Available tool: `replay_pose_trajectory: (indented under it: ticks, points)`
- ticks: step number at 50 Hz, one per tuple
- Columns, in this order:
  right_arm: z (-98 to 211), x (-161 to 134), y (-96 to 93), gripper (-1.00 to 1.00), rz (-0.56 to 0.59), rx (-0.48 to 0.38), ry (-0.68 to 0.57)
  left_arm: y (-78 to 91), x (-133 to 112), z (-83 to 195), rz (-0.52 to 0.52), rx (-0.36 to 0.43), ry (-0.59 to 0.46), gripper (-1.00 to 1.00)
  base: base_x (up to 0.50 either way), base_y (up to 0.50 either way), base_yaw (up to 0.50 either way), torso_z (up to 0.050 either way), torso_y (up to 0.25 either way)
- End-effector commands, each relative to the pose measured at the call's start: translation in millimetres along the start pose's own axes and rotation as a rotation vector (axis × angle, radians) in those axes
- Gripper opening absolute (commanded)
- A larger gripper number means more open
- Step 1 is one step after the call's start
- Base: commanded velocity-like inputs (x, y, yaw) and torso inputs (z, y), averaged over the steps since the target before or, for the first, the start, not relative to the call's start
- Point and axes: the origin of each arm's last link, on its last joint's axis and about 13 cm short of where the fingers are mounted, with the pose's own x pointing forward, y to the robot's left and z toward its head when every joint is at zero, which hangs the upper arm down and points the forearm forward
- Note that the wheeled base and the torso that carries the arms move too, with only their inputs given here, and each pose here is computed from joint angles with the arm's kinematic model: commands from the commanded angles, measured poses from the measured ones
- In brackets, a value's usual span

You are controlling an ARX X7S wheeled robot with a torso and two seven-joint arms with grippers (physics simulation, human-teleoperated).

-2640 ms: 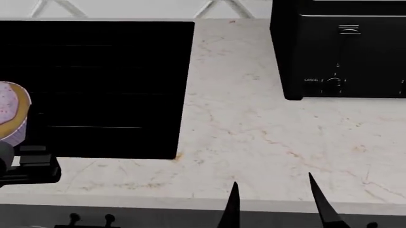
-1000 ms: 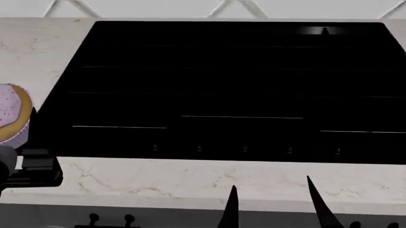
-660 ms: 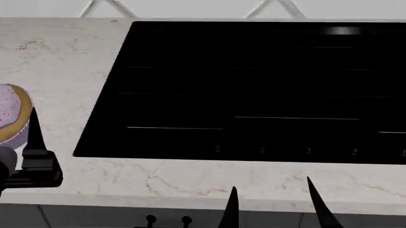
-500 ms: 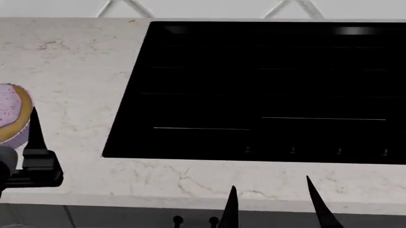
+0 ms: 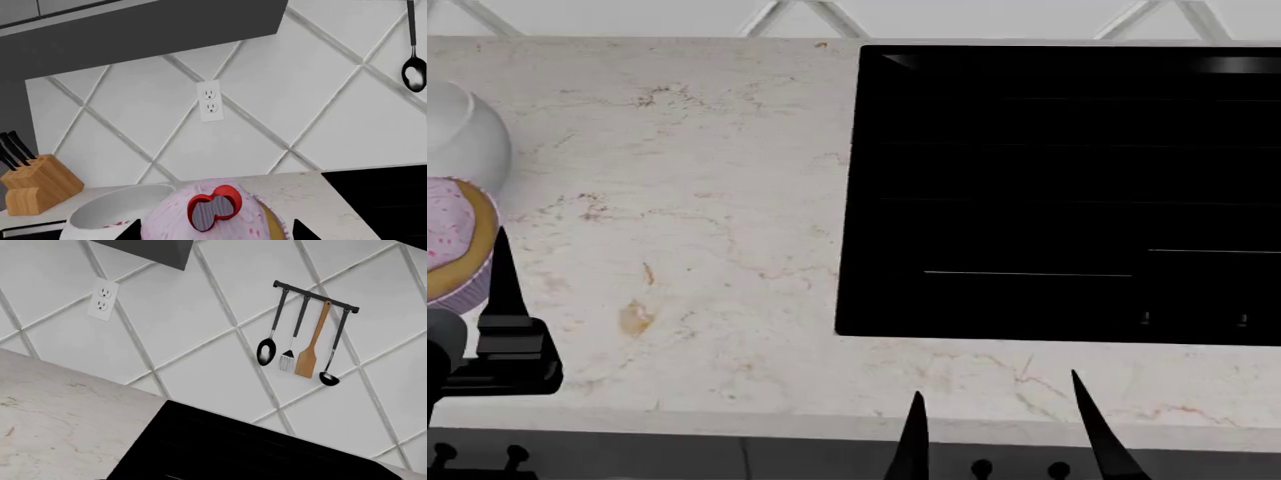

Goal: Pick up the bowl with cake and place it on the tray. Pick up the cupcake and place it on the tray.

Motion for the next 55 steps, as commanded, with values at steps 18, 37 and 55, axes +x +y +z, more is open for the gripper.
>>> replay_pose_trajectory:
  ticks: [18, 37, 55]
  points:
    - [-0.3, -1.3, 0.1, 1.00, 0.004, -0.002, 0.001, -0.2, -1.4, 1.5, 0.009, -0.026, -0.001, -1.00, 0.00, 0.50, 0.00, 0.000, 0.000]
    - [0.7, -1.0, -0.1, 1.00, 0.003, -0.003, -0.002, -0.6, -0.8, 2.0, 0.007, -0.028, -0.003, -1.00, 0.00, 0.50, 0.00, 0.000, 0.000]
    - [0.4, -2.1, 0.3, 1.00, 0.006, -0.007, -0.003, -0.1, -1.8, 2.2, 0.008, -0.026, -0.003, -1.00, 0.00, 0.50, 0.00, 0.000, 0.000]
